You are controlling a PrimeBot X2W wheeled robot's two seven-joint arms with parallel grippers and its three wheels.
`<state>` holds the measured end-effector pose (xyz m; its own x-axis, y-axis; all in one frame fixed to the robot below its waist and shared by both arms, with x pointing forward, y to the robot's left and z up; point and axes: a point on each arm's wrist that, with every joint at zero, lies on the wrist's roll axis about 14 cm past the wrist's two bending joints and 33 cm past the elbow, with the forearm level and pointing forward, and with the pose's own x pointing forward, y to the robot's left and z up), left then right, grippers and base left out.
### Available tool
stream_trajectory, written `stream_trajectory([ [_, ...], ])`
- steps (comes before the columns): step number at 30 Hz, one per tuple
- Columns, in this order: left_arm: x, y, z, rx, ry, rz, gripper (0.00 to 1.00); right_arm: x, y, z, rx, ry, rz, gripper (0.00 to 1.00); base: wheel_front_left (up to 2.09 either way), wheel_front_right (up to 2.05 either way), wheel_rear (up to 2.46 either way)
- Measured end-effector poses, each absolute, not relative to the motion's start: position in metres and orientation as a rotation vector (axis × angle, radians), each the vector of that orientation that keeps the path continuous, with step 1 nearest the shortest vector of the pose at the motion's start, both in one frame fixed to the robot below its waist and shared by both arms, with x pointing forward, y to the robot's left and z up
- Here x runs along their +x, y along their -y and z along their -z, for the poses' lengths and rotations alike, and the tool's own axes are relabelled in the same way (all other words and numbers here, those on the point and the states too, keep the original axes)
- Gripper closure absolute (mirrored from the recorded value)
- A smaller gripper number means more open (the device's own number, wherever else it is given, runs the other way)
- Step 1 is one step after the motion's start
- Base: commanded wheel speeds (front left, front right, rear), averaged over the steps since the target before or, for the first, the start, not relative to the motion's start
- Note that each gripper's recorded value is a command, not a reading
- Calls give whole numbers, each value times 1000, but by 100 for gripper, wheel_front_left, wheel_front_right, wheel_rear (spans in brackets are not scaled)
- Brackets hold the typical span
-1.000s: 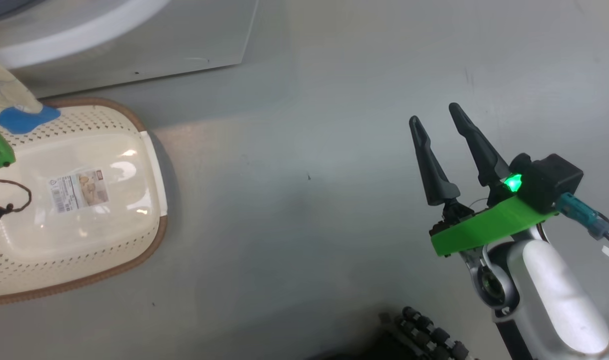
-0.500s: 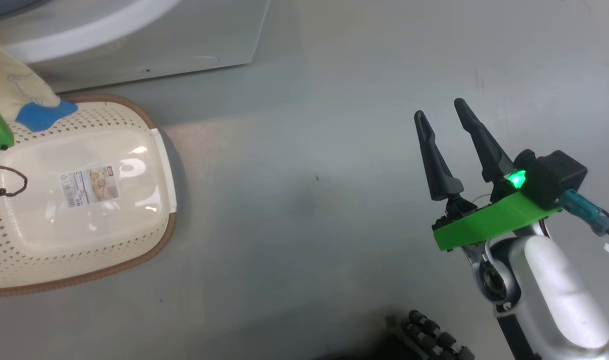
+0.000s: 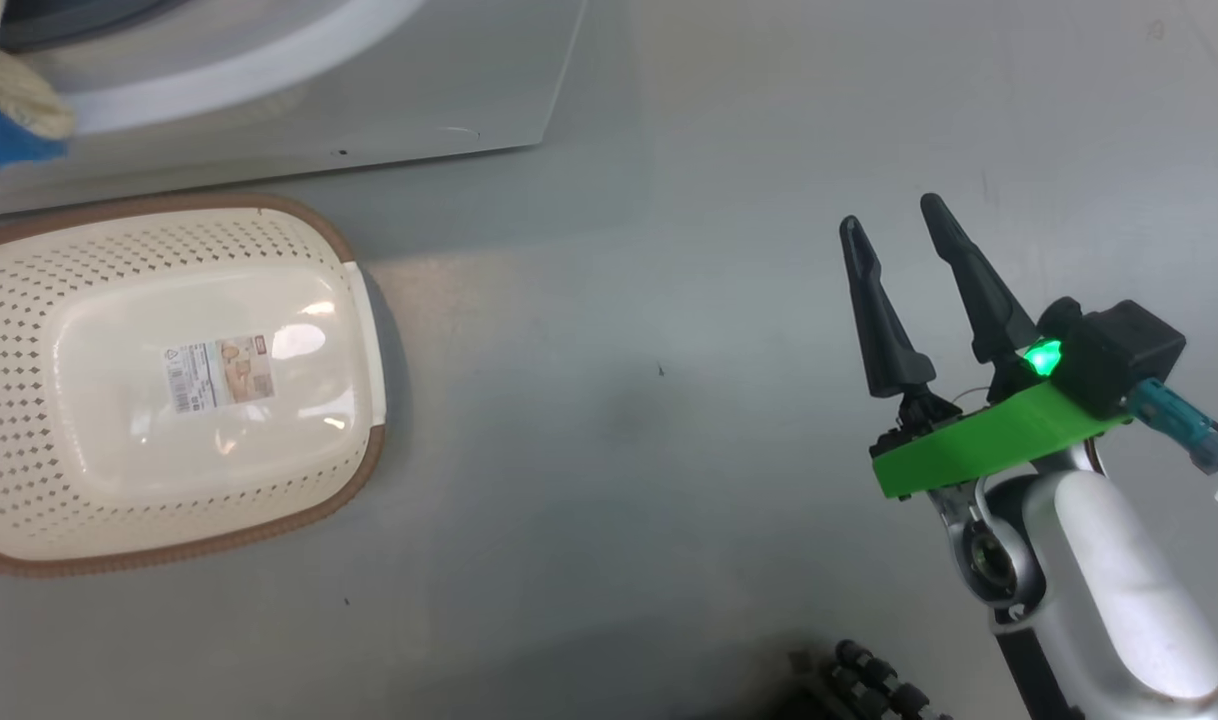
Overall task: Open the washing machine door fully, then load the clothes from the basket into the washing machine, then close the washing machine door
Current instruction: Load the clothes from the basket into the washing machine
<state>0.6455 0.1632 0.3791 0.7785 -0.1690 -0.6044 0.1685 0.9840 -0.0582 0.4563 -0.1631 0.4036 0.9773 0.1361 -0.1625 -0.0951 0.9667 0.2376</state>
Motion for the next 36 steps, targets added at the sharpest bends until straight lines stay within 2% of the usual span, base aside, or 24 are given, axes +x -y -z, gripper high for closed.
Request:
stream_trajectory([
  [6,667,-178,-408,8,-582,133,100,452,161,-398,234,-199,-120,0,0,0,0],
  [10,700,-180,-432,32,-450,90,100,447,168,-390,240,-219,-92,0,0,0,0],
  [19,755,-179,-436,96,-276,57,100,443,180,-373,247,-260,-46,0,0,0,0],
  [27,796,-165,-445,160,-42,63,100,437,196,-353,234,-314,4,0,0,0,0],
  [36,817,-154,-483,183,274,53,100,440,201,-340,222,-343,19,0,0,0,0],
])
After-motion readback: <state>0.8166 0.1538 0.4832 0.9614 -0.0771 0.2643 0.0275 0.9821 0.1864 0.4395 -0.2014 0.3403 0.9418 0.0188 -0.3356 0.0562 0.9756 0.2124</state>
